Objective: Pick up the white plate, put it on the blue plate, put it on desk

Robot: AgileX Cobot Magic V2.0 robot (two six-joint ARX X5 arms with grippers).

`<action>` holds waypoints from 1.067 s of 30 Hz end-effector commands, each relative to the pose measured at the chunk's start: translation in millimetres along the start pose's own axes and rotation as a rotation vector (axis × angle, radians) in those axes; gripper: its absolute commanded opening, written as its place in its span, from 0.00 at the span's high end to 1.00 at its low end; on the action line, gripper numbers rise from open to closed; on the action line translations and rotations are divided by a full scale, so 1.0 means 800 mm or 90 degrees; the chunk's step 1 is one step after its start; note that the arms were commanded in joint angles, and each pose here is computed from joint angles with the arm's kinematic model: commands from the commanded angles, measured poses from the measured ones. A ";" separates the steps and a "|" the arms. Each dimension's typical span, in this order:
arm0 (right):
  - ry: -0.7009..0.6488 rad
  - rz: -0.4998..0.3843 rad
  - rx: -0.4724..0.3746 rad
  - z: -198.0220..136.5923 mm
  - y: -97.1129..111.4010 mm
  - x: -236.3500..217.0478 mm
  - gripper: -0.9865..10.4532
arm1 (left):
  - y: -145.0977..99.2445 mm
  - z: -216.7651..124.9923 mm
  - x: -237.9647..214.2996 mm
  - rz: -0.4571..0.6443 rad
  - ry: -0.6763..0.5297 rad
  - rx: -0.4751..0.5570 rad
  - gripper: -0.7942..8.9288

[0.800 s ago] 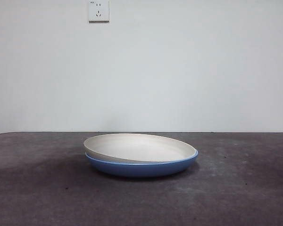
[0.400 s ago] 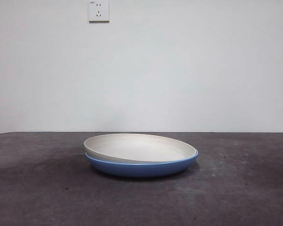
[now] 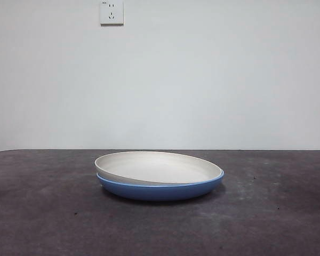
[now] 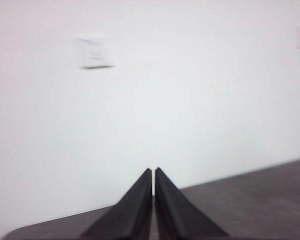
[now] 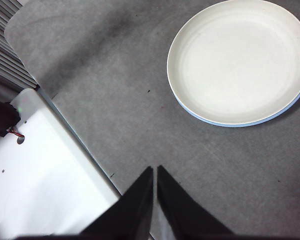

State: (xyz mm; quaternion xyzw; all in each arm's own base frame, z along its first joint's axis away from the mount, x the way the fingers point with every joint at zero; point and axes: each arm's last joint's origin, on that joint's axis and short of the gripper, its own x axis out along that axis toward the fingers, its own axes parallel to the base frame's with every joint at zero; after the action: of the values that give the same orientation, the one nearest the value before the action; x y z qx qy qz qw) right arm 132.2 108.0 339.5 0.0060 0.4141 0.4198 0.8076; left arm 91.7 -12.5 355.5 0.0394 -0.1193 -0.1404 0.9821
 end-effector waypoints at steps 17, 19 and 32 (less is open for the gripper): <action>-0.010 0.003 -0.017 0.006 0.003 -0.002 0.91 | -0.009 -0.187 -0.046 0.106 0.127 -0.003 0.91; -0.010 0.003 -0.017 0.006 0.003 -0.002 0.91 | -0.010 -0.197 -0.048 0.106 0.134 -0.005 0.91; -0.010 0.003 -0.017 0.006 0.003 -0.003 0.91 | -0.014 -0.240 -0.055 0.101 0.232 -0.036 0.91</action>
State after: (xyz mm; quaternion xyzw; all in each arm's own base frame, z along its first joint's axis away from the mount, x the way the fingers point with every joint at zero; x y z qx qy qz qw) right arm 132.2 108.0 339.5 0.0060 0.4139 0.4199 0.8077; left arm 94.7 -2.3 159.8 0.0273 0.0629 -0.0586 0.9959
